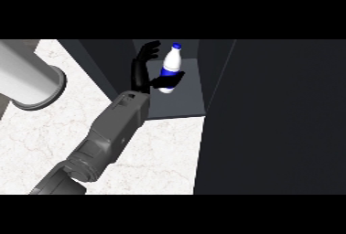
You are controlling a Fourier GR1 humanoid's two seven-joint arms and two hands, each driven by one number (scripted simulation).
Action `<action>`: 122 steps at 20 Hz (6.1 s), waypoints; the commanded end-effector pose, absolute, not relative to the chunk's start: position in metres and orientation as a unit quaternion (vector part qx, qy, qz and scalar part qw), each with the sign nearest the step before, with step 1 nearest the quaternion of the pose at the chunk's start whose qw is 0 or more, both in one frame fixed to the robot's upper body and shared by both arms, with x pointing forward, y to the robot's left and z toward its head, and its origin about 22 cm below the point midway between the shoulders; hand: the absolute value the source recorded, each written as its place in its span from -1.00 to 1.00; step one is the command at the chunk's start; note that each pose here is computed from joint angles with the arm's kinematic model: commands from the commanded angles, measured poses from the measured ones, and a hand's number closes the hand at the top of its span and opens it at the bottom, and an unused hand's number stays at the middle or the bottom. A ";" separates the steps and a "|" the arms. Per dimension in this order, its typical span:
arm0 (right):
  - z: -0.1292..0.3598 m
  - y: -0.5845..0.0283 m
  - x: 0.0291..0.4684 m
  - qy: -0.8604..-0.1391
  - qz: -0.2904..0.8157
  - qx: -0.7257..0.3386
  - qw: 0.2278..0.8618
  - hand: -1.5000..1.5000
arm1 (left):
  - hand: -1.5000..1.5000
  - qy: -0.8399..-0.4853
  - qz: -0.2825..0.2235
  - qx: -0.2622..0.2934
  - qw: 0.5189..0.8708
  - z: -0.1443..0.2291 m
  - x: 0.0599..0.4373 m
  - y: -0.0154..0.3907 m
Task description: Pick up the bottled water, place it into the cabinet and close the cabinet
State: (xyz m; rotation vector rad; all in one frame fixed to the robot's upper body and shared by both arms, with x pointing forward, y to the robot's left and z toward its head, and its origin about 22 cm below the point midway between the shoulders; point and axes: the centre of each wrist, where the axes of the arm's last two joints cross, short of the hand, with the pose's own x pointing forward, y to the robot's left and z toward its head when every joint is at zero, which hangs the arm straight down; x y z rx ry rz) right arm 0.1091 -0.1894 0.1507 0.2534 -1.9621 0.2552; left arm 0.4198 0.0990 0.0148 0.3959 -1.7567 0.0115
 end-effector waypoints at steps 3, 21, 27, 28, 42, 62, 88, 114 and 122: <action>0.152 -0.196 0.104 -0.827 0.107 0.114 0.540 -1.00 | -1.00 -0.770 0.010 0.160 0.618 0.020 0.424 0.099; 0.168 -0.197 0.098 -0.833 0.103 0.119 0.530 -1.00 | -1.00 -0.817 0.021 0.023 0.576 0.033 0.428 0.093; 0.158 -0.196 0.108 -0.829 0.113 0.117 0.535 -1.00 | -1.00 -0.820 0.005 -0.073 0.568 0.061 0.434 0.077; 0.160 -0.196 0.109 -0.828 0.097 0.109 0.541 -1.00 | -1.00 -0.815 0.000 -0.078 0.575 0.033 0.423 0.089; 0.172 -0.203 0.089 -0.831 0.123 0.080 0.537 -1.00 | 1.00 -0.789 0.036 -0.162 0.591 0.022 0.361 0.074; 0.177 -0.140 0.089 -0.746 0.270 0.209 0.572 1.00 | 1.00 -0.800 0.046 -0.124 0.585 -0.003 0.204 0.184; 0.200 -0.036 0.184 -0.774 0.225 0.150 0.573 1.00 | 1.00 -0.803 0.072 -0.106 0.583 0.018 0.157 0.308; 0.155 -0.106 0.406 -0.718 0.205 0.165 0.644 1.00 | 1.00 -0.811 0.048 -0.108 0.574 0.034 0.144 0.333; 0.148 -0.114 0.413 -0.720 0.205 0.180 0.638 1.00 | 1.00 -0.814 0.047 -0.116 0.567 0.042 0.157 0.323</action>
